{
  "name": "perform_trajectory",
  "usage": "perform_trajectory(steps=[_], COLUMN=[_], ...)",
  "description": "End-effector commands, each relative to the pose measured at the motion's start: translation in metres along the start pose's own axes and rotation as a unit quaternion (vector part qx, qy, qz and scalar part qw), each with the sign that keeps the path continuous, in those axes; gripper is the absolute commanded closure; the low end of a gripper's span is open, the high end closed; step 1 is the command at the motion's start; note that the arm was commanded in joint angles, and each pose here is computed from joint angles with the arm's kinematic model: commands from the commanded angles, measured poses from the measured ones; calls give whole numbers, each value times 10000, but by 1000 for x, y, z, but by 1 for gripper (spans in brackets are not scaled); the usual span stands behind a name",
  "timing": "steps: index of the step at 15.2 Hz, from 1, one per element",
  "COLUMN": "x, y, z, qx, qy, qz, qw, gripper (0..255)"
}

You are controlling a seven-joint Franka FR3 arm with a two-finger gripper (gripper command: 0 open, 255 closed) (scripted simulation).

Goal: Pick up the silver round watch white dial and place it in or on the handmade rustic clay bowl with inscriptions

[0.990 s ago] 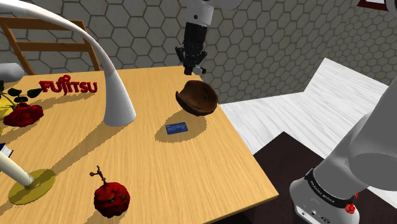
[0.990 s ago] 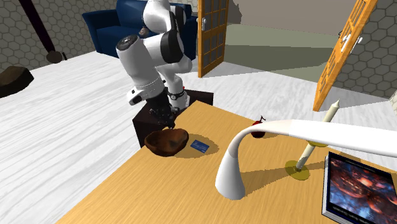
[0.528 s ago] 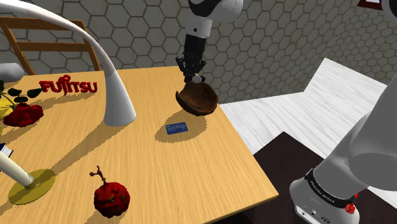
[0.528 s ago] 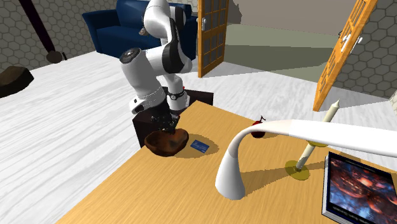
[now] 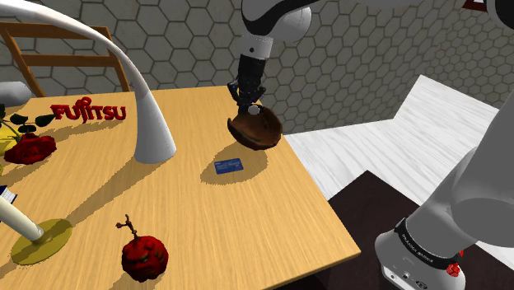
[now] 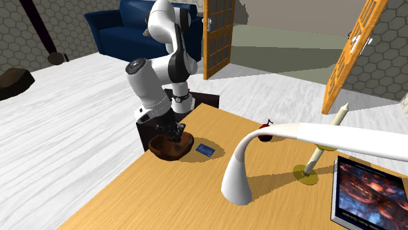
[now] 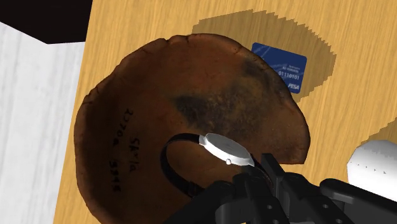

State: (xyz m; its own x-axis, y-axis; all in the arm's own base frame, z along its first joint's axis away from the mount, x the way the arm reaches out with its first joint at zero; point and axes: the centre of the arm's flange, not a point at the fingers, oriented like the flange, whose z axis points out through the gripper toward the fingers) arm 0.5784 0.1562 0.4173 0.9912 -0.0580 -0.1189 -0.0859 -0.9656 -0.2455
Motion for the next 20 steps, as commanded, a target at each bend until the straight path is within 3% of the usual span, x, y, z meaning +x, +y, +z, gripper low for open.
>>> perform_trajectory(steps=[1,4,5,10,14,20], x=[0,0,0,0,0,0], y=[0,0,0,0,0,0], z=[0,0,0,0,-50,-50], qx=[0,0,0,0,0,0], qy=[1,1,1,1,1,1], qz=[0,0,0,0,0,0], qw=[10000,10000,10000,10000,10000,10000], gripper=[255,255,0,0,0,0])
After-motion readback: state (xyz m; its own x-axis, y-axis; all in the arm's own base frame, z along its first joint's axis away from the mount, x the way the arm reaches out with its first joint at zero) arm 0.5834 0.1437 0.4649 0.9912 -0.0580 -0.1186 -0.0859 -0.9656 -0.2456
